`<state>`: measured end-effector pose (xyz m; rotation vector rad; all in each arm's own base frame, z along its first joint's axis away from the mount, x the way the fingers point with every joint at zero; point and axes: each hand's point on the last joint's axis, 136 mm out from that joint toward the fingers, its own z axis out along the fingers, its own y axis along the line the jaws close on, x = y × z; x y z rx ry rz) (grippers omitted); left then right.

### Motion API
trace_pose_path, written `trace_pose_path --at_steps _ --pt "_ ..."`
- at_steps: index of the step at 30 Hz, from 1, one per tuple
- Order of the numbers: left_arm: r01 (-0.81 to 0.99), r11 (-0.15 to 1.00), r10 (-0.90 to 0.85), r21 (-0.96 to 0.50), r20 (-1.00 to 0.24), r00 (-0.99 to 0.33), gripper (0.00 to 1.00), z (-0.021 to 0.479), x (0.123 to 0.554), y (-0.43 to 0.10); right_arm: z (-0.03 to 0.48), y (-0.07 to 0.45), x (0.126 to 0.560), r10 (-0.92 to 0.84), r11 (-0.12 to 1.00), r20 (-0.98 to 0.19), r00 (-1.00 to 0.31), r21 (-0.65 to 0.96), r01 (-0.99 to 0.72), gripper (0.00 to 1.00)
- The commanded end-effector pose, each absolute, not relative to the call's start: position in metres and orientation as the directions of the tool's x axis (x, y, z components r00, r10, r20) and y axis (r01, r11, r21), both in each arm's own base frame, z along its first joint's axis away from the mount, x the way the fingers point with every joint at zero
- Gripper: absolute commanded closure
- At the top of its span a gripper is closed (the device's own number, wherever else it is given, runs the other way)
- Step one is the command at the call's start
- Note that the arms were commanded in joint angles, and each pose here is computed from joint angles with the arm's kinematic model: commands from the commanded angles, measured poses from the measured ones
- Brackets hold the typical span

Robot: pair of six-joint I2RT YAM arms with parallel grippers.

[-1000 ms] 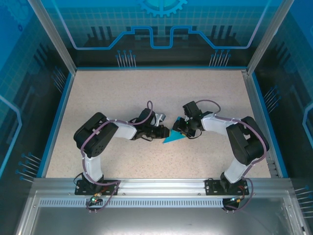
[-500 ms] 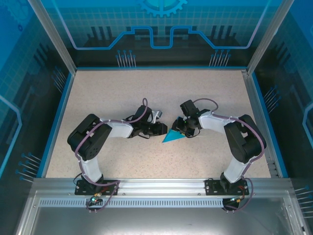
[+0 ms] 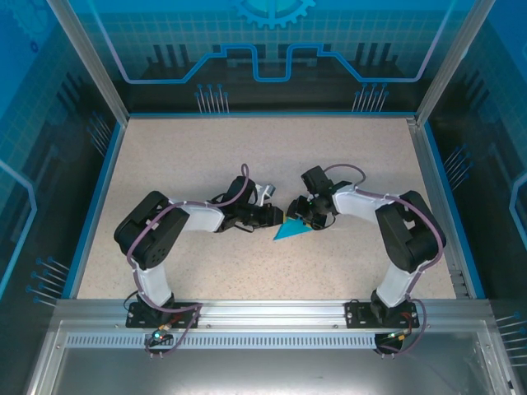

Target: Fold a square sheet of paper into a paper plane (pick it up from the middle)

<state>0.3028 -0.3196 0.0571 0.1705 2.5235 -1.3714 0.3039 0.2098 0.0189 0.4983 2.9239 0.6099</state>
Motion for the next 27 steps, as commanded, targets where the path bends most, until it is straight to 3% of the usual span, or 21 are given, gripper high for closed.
trace_pose_path --at_steps 1,9,27 --pt "0.238 0.492 -0.003 -0.837 -0.275 -0.961 0.82 0.065 0.295 -0.322 -0.006 0.2 0.283 0.362 0.882 0.045 -0.931 0.306 0.358 0.43" --pt "0.231 0.484 0.027 -0.844 -0.249 -0.968 0.86 0.06 0.294 -0.328 -0.013 0.198 0.278 0.386 0.878 0.091 -0.918 0.27 0.395 0.43" --pt "0.196 0.585 0.064 -0.787 -0.196 -0.978 0.94 0.029 0.299 -0.33 -0.02 0.196 0.275 0.401 0.872 0.135 -0.906 0.247 0.423 0.47"
